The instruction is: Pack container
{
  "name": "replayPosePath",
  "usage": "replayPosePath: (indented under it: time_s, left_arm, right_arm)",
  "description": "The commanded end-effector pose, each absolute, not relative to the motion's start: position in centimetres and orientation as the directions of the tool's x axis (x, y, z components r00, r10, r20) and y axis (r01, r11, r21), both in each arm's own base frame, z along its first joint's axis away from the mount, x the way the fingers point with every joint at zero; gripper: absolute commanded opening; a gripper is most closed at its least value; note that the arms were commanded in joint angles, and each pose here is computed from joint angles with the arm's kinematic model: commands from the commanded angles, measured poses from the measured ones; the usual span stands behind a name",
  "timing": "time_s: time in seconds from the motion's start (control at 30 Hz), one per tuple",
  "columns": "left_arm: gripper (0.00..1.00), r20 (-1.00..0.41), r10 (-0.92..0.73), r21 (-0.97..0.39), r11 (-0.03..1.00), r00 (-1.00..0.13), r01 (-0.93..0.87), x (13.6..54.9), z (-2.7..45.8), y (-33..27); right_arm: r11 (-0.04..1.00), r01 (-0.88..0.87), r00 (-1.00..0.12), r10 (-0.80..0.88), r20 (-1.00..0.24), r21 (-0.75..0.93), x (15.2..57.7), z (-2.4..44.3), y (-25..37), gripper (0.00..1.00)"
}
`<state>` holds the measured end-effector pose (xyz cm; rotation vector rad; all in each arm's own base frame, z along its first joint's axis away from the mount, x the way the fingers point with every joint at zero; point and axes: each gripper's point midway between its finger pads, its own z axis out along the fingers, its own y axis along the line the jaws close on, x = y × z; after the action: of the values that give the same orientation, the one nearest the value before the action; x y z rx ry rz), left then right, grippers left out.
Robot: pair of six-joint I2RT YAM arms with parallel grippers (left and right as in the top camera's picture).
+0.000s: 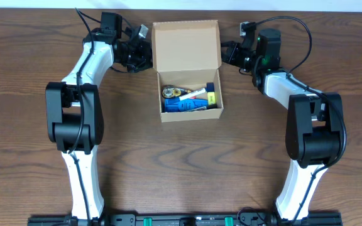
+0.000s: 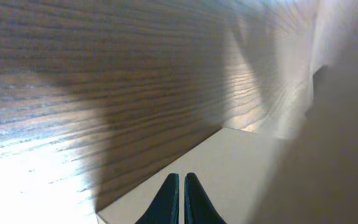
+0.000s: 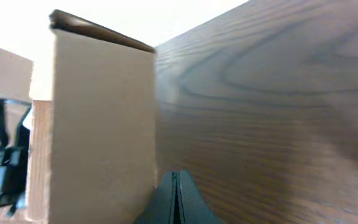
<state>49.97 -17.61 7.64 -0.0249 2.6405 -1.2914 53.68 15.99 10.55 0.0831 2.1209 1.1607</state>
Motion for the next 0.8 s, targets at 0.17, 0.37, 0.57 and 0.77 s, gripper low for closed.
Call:
replayPosePath:
  time_s: [0.17, 0.37, 0.57, 0.77]
  left_arm:
    - [0.06, -0.33, -0.095, -0.776, 0.594, -0.939, 0.213, 50.9, 13.4, -17.3]
    - [0.06, -0.426, -0.076, -0.745, 0.595, -0.902, 0.302, 50.8, 16.7, -17.0]
    - [0.06, -0.49, -0.057, -0.717, 0.594, -0.87, 0.365, 50.0, 19.9, -17.0]
    - [0.06, -0.509, 0.0, -0.688, 0.6, -0.861, 0.407, 47.9, 21.4, -16.9]
  right_arm:
    - [0.507, -0.389, -0.772, 0.275, -0.572, 0.769, 52.0, 11.6, 17.5, 0.01]
    - [0.5, -0.433, -0.748, 0.265, -0.609, 0.75, 51.9, 13.3, 16.9, 0.02]
    - [0.49, -0.511, -0.696, 0.245, -0.675, 0.706, 51.4, 16.6, 16.8, 0.01]
    - [0.451, -0.572, -0.676, 0.214, -0.706, 0.685, 50.1, 19.3, 17.3, 0.01]
